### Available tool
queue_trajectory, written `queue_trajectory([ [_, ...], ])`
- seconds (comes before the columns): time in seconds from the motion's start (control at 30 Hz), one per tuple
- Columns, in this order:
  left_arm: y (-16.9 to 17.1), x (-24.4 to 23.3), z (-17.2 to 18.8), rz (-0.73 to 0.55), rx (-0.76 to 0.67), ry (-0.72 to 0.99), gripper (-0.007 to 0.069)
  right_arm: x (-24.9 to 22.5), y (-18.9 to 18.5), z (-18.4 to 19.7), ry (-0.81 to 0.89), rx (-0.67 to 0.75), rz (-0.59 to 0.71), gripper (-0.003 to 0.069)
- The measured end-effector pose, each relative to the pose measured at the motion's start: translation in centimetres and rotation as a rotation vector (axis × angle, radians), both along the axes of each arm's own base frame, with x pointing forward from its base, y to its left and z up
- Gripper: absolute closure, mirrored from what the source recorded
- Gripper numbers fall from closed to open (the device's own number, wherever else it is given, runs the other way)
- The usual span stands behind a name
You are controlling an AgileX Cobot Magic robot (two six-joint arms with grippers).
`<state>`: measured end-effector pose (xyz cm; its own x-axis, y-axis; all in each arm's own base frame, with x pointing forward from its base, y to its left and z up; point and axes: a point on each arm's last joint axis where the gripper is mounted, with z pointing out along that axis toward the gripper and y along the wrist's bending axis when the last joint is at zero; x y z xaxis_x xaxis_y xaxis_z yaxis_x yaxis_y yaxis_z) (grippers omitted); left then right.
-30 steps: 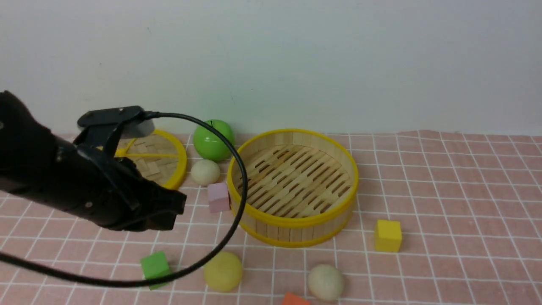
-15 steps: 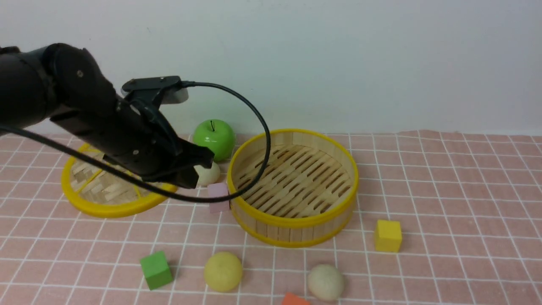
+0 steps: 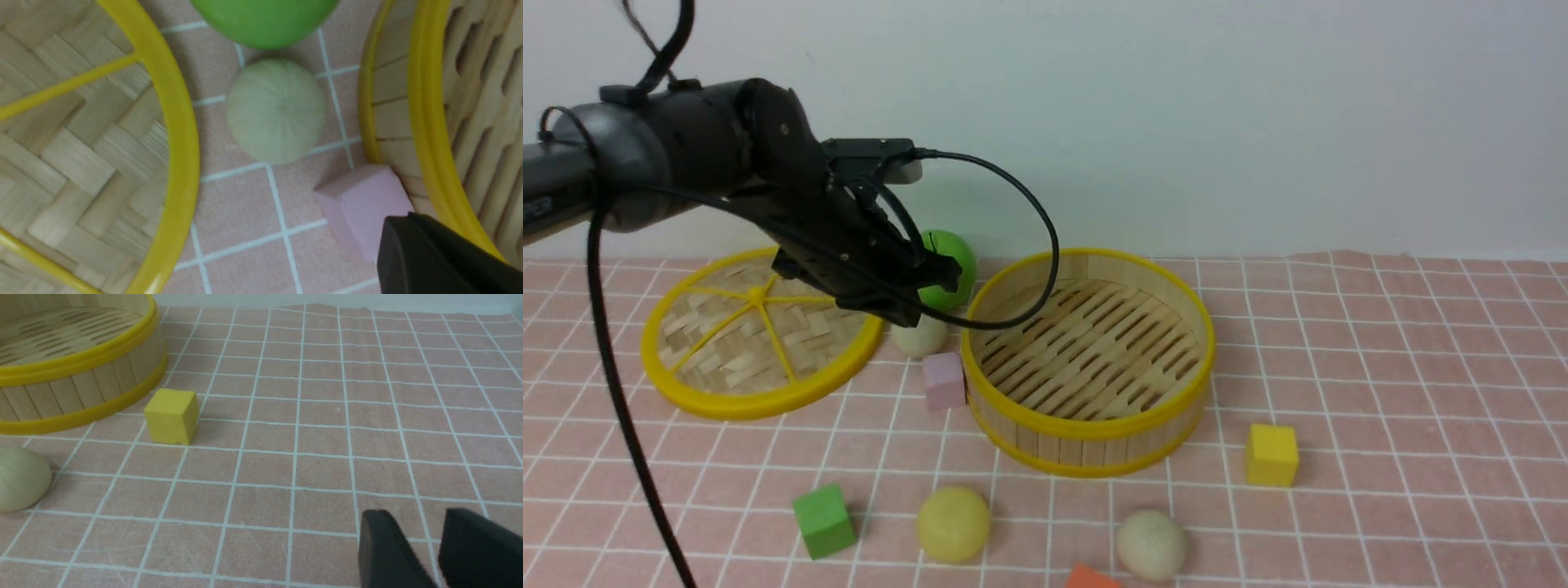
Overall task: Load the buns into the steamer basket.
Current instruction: Use the left arm to grab a steamed stuffed bun
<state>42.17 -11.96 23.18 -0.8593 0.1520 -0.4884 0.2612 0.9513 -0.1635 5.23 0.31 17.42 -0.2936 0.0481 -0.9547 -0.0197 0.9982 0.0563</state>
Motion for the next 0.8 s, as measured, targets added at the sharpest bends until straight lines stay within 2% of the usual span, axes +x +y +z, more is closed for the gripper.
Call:
queue_trajectory([
  [0.1,-0.1,1.4,-1.2,-0.002,0.034,0.000,0.0627,0.0,0.0,0.0,0.000,0.000,0.000,0.0419],
  [0.27,-0.1,2.8,-2.6,-0.016,0.080,-0.007,0.0538,0.0,0.0,0.0,0.000,0.000,0.000,0.0419],
  [0.33,-0.1,3.4,-2.8,-0.009,0.090,-0.034,0.0453,0.0,0.0,0.0,0.000,0.000,0.000,0.0419],
  [0.37,-0.1,3.4,-2.8,-0.008,0.089,-0.038,0.0447,0.0,0.0,0.0,0.000,0.000,0.000,0.0419],
  [0.47,-0.1,3.7,-2.7,0.005,0.081,-0.072,0.0364,0.0,0.0,0.0,0.000,0.000,0.000,0.0419],
  [0.8,-0.2,4.3,-3.8,0.005,0.093,-0.086,0.0337,0.0,0.0,0.0,0.000,0.000,0.000,0.0419],
])
